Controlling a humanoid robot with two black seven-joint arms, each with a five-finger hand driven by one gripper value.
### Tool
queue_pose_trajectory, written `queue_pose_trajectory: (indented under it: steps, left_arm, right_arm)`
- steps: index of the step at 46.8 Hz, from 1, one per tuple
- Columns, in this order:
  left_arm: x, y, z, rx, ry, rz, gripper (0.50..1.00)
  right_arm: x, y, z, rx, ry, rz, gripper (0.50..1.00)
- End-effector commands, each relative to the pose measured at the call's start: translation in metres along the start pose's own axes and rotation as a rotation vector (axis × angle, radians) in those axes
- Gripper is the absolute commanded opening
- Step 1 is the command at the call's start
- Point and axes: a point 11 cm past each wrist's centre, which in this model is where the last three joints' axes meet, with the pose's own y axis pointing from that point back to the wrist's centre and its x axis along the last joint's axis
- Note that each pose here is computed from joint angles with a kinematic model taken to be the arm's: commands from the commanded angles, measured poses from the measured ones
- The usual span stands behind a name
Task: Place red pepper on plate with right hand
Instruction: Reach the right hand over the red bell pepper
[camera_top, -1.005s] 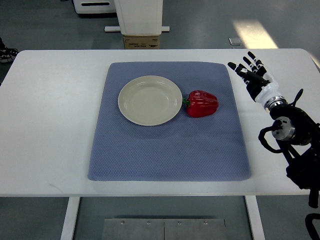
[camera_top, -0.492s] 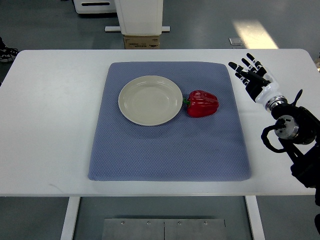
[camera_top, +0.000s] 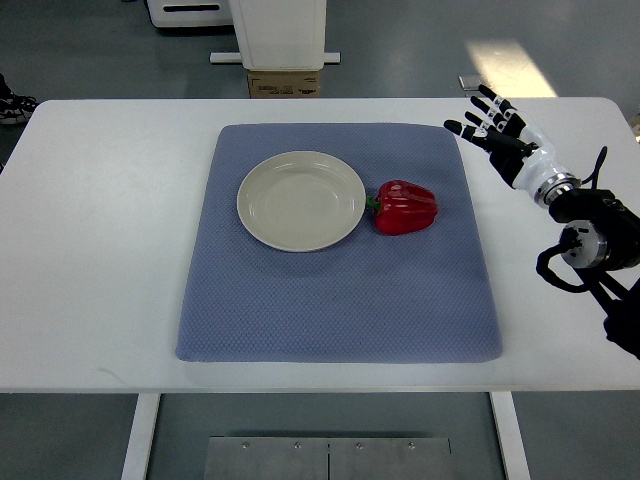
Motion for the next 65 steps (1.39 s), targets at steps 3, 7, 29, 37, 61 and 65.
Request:
queue_pose_trajectory:
  steps: [3, 7, 29, 37, 61, 65]
  left_arm:
    - [0.0, 0.0, 0.0, 0.0, -0.001, 0.0, 1.0]
    - [0.0, 0.0, 0.0, 0.0, 0.0, 0.0, 1.0]
    - [0.0, 0.0, 0.0, 0.0, 0.0, 0.0, 1.0]
    - [0.0, 0.0, 0.0, 0.0, 0.0, 0.0, 1.0]
    - [0.0, 0.0, 0.0, 0.0, 0.0, 0.0, 1.0]
    - [0.0, 0.0, 0.0, 0.0, -0.001, 0.0, 1.0]
  right_arm:
    - [-0.009, -0.004, -0.009, 0.002, 0.136, -0.063, 1.0]
    - [-0.007, -0.004, -0.017, 0.002, 0.237, -0.093, 0.998]
    - [-0.055, -0.016, -0.036, -0.015, 0.658, -0.329, 0.998]
    - [-0.067, -0.019, -0.041, -0.031, 0.755, -0.382, 0.995]
    - [-0.085, -0.008, -0.016, -0.114, 1.017, -0.546, 0.987]
    - [-0.085, -0.009, -0.017, -0.121, 1.046, -0.552, 0.981]
